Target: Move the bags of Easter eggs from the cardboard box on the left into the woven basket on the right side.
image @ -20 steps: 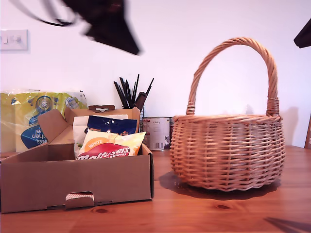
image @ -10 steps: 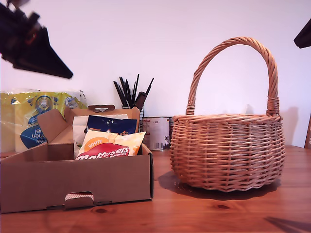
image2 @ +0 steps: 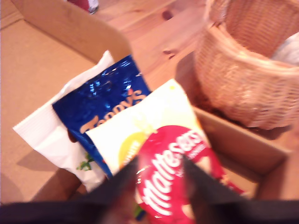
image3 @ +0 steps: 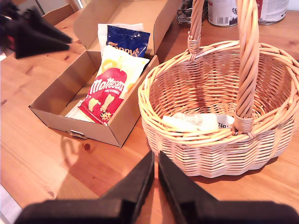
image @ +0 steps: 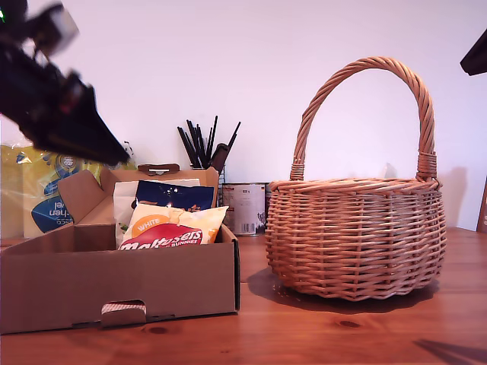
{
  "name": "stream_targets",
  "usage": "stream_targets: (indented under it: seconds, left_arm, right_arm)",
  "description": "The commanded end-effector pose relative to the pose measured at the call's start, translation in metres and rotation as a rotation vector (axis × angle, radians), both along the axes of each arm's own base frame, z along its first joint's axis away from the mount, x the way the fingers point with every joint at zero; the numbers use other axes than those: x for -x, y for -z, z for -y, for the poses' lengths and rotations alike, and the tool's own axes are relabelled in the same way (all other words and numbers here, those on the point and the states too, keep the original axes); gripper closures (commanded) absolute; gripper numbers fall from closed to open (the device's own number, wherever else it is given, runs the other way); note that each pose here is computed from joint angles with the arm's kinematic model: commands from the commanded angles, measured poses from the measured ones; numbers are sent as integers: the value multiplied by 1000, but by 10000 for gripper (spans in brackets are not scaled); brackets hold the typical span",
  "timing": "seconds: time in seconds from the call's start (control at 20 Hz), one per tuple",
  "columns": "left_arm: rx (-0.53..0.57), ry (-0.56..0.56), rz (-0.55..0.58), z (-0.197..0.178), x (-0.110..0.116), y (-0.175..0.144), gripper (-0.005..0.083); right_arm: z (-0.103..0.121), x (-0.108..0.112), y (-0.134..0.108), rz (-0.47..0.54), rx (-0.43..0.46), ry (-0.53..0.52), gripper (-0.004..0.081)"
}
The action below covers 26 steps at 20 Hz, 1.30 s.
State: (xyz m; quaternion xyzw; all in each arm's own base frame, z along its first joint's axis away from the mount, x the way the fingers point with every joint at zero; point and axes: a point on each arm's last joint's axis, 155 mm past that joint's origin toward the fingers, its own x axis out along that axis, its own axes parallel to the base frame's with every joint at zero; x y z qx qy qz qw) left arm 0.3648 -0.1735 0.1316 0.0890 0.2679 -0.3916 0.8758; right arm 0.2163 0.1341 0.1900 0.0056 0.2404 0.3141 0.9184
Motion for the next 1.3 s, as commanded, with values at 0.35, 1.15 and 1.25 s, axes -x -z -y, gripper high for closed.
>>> stream_targets:
  seconds: [0.35, 1.15, 1.25]
  left_arm:
    - [-35, -5, -58, 5, -35, 55, 44]
    - [107, 213, -225, 43, -1, 66, 49]
    - [106, 223, -219, 45, 0, 65, 49]
  right_arm:
    - [-2, 0, -6, 16, -5, -11, 783]
    - [-2, 0, -6, 15, -5, -11, 783]
    - [-2, 0, -6, 15, -5, -11, 783]
